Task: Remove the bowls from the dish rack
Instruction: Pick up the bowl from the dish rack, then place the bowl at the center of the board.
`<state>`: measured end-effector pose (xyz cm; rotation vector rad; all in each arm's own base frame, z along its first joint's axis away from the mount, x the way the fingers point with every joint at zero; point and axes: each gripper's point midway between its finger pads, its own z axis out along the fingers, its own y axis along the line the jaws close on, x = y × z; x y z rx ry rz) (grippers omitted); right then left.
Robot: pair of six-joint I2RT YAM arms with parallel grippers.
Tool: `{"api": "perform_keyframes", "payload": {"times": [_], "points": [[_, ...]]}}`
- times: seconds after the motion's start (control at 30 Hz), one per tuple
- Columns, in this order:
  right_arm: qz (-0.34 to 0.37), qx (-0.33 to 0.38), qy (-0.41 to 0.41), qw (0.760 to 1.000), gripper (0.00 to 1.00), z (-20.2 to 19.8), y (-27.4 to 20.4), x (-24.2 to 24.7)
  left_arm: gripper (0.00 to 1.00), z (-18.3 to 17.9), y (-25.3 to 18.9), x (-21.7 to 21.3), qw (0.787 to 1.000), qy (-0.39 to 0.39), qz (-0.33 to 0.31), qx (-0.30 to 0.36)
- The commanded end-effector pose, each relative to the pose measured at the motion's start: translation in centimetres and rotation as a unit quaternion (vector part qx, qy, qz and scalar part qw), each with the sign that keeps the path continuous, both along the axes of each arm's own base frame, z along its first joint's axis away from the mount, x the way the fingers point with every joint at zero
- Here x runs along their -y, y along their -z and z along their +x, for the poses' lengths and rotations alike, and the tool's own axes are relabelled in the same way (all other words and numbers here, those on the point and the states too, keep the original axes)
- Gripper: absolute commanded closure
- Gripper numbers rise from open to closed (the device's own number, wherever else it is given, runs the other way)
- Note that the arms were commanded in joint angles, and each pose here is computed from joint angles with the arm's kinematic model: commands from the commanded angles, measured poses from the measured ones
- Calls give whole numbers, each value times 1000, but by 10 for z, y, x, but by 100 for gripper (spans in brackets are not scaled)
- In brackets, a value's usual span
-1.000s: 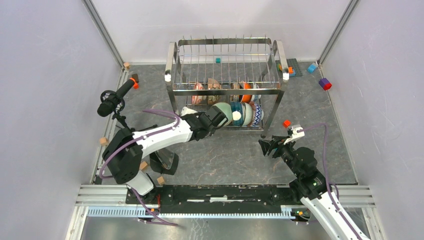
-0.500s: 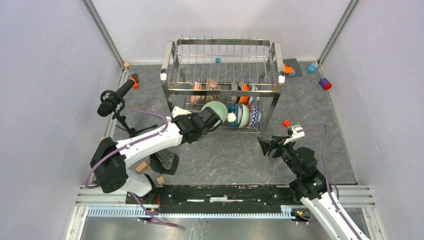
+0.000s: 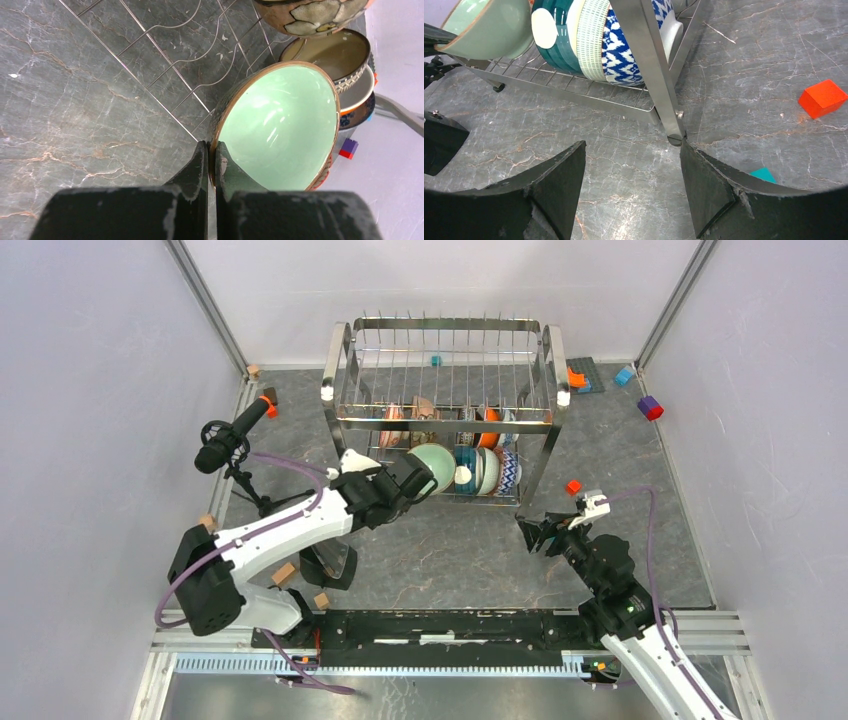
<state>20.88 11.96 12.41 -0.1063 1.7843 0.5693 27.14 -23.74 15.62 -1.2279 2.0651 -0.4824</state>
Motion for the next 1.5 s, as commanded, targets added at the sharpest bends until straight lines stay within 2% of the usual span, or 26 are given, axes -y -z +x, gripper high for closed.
{"api": "perform_keyframes", "payload": {"times": [0.0, 0.3, 0.47, 0.7, 0.87, 1.03, 1.23, 1.33, 1.47], "points": [[18, 34, 11, 999, 25, 1, -31, 3, 98, 2, -30, -13, 999, 15, 5, 44], [25, 39, 14, 999, 19, -3, -51, 6, 98, -17, -38, -18, 994, 92, 26, 44], [17, 32, 11, 999, 15, -10, -66, 9, 98, -29, -46, -16, 983, 167, 53, 48], [-22, -22, -45, 998, 13, -23, -70, -3, 98, -55, -44, -2, 940, 324, 99, 39], [-45, -64, -107, 991, 13, -36, -55, -18, 98, -75, -39, -1, 913, 388, 112, 51], [-57, -71, -121, 989, 13, -41, -46, -18, 98, -99, -32, 6, 879, 456, 130, 59], [-42, -87, -164, 982, 15, -47, -39, -34, 98, -127, -17, 36, 841, 518, 123, 97], [-17, -91, -205, 974, 18, -53, -36, -49, 98, -138, -6, 45, 830, 532, 129, 110], [-12, -86, -234, 968, 19, -57, -26, -57, 98, -142, 13, 47, 831, 526, 131, 125]]}}
